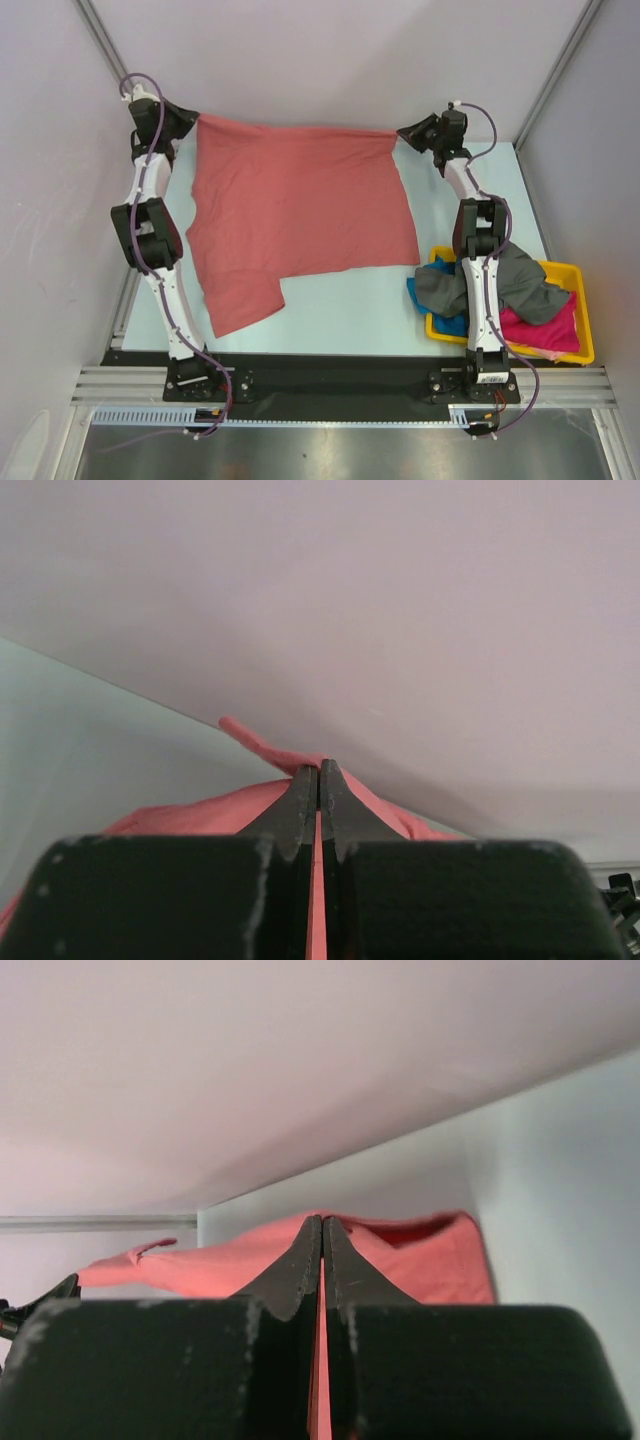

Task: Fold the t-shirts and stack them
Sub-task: Fold the tshirt

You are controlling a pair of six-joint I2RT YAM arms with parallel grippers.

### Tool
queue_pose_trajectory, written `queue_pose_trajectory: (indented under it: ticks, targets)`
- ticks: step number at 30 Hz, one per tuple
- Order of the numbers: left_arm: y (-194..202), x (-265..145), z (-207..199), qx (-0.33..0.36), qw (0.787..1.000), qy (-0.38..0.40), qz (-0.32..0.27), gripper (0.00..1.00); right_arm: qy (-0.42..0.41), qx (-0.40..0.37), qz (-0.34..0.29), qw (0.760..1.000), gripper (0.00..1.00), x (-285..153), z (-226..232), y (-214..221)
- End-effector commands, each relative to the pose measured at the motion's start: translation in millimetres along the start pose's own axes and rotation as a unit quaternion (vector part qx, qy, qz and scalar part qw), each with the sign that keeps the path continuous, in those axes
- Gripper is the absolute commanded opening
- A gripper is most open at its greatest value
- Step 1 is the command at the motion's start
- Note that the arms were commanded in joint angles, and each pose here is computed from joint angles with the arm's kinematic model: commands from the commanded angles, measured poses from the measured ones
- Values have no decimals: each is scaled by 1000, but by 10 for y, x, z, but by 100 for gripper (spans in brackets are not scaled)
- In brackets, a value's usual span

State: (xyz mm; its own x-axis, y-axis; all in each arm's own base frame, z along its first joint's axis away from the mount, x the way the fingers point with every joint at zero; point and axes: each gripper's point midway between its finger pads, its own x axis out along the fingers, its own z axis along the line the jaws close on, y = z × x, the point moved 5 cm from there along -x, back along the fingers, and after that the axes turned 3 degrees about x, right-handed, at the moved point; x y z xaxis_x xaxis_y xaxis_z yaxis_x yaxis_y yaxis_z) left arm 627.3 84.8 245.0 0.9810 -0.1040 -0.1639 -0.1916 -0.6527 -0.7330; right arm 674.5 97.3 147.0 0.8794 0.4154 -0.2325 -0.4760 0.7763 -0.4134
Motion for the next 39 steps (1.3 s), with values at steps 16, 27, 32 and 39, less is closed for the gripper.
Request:
queue_pose_trajectory:
  ticks: [16, 27, 32, 39]
  targets:
    - [-18, -321, -89, 33, 999, -38, 21, 0, 40, 26, 26, 999, 0, -290, 156, -57]
    - [401, -950, 69, 53, 990, -105, 76, 0, 98, 25, 107, 989, 0, -594, 25, 248]
    - [534, -1182, 134, 52, 987, -127, 89, 0, 123, 33, 110, 986, 0, -715, -107, 170]
    - [688, -1268, 256, 44, 981, -153, 112, 0, 135, 36, 117, 983, 0, -762, -145, 203]
